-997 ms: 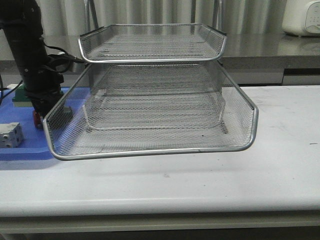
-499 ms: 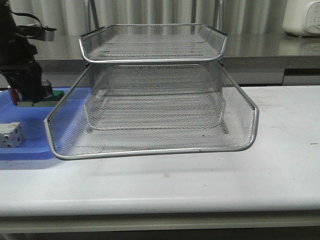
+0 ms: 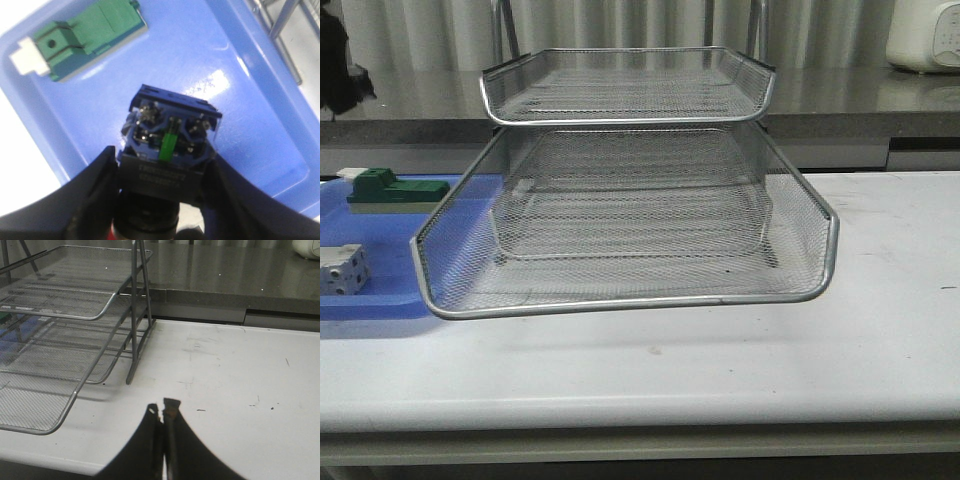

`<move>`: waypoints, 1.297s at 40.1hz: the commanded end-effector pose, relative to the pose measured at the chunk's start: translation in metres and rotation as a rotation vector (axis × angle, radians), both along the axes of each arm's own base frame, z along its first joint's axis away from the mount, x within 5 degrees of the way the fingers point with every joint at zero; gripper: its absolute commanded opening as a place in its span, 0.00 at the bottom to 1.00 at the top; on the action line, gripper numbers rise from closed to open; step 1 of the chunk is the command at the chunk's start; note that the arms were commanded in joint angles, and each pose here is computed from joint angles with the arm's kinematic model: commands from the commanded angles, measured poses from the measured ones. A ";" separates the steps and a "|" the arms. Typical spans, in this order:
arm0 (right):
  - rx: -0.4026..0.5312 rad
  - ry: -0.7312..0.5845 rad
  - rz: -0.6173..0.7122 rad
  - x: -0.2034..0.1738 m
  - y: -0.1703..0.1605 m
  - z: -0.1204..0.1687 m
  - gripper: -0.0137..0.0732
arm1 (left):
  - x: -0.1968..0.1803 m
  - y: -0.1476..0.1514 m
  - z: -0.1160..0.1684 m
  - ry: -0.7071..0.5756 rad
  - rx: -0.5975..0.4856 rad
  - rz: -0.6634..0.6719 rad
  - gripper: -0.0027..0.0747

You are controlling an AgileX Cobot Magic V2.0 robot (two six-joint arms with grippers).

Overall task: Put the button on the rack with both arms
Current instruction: 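Lift the red push button and carry it over the pulled-out tray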

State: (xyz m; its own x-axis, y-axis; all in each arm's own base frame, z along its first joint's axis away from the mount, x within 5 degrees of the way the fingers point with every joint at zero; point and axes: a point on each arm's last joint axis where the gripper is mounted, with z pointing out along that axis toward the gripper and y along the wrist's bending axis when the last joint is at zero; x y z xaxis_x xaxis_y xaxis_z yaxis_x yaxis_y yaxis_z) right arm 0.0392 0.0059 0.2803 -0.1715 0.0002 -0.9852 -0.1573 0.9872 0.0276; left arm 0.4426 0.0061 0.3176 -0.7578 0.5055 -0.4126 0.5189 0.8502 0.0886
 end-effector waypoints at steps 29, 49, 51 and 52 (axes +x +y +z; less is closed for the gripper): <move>0.014 -0.096 -0.002 0.001 0.000 0.015 0.09 | -0.128 -0.188 0.084 -0.095 -0.105 -0.498 0.32; 0.014 -0.095 -0.002 0.001 0.000 0.014 0.09 | -0.108 -0.259 -0.006 0.091 -0.071 -0.607 0.32; 0.014 -0.095 -0.002 0.001 0.000 0.014 0.09 | -0.104 -0.262 -0.012 0.090 -0.071 -0.603 0.32; 0.014 -0.095 -0.002 0.001 0.000 0.014 0.09 | -0.102 -0.263 -0.015 0.086 -0.073 -0.601 0.32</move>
